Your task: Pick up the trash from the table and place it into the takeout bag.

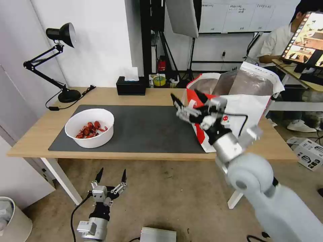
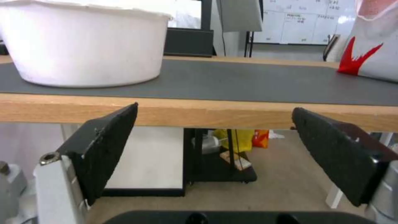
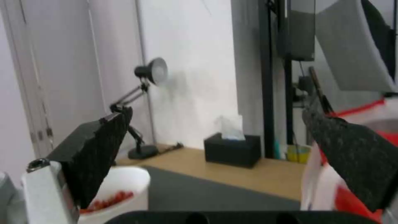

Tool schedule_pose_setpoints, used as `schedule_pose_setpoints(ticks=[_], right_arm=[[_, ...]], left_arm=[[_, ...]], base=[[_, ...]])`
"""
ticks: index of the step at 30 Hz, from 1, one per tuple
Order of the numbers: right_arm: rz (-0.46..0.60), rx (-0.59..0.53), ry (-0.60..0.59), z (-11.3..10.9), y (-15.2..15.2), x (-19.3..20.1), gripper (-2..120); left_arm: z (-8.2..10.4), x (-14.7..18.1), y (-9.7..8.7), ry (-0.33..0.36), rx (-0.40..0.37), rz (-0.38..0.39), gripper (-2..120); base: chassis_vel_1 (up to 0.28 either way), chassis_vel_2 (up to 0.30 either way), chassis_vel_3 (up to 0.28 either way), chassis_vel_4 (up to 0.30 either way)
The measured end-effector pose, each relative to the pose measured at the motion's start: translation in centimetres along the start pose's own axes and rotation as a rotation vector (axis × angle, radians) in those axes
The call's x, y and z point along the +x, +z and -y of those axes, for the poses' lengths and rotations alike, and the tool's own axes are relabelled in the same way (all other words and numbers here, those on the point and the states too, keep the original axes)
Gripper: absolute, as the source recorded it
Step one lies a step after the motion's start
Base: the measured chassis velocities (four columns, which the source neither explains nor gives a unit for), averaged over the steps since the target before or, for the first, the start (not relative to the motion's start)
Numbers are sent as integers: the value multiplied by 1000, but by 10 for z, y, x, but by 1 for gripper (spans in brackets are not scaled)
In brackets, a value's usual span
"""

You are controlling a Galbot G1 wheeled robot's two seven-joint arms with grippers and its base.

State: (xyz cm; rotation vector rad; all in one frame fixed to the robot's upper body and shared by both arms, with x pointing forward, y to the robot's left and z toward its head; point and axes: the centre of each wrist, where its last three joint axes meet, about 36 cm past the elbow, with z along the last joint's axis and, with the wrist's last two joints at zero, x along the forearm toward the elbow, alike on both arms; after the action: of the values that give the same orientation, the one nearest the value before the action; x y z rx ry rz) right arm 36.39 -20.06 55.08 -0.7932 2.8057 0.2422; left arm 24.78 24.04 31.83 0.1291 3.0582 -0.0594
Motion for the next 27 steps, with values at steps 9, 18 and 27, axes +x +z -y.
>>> schedule_pose_setpoints(ticks=[9,18,27], right_arm=[[-35,142,118,-1,35,52,100],[-50,234,306,-23,98,115,100],[-111,258,471,-40,147,158,100]], left_arm=[[2,-2,0,-3,7,10,100],[0,-3,1,-3,4,17,100],[1,-6,0,-4,6,24,100]], base=[[0,0,0,0],[0,0,0,0],[0,0,0,0]])
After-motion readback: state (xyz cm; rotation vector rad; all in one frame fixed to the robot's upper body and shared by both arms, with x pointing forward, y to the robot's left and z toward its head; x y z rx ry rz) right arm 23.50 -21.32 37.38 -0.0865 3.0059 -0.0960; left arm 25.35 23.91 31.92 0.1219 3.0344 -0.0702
